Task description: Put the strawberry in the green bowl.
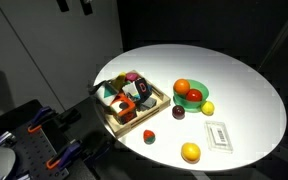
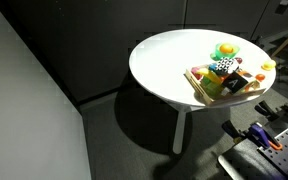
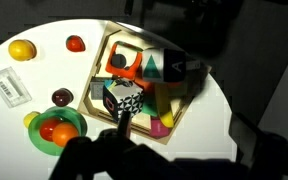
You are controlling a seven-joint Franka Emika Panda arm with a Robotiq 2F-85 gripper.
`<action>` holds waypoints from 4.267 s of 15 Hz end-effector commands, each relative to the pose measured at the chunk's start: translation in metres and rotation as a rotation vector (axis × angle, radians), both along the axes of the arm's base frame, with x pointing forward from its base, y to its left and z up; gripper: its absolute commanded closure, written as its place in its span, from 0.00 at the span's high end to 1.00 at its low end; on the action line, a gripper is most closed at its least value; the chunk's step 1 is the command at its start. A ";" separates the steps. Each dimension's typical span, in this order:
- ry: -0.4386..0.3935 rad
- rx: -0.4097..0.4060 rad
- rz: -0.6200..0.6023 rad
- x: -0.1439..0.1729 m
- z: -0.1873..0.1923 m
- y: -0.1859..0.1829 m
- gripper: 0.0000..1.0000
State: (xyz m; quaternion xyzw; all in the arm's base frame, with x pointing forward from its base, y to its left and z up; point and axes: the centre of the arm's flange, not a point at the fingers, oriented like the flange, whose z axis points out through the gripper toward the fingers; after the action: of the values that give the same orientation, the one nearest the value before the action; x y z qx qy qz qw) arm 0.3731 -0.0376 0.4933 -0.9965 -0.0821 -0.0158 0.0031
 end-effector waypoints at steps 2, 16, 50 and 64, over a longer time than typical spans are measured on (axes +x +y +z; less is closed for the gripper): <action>-0.035 0.129 -0.056 0.022 0.010 -0.029 1.00; -0.058 0.234 -0.330 0.012 -0.015 -0.142 1.00; 0.008 0.120 -0.500 0.002 -0.143 -0.236 1.00; -0.013 0.100 -0.496 0.007 -0.198 -0.249 1.00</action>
State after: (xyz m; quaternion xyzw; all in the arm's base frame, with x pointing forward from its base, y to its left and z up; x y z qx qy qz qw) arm 0.3803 -0.2862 0.2957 -0.9847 0.1656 -0.0264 0.0479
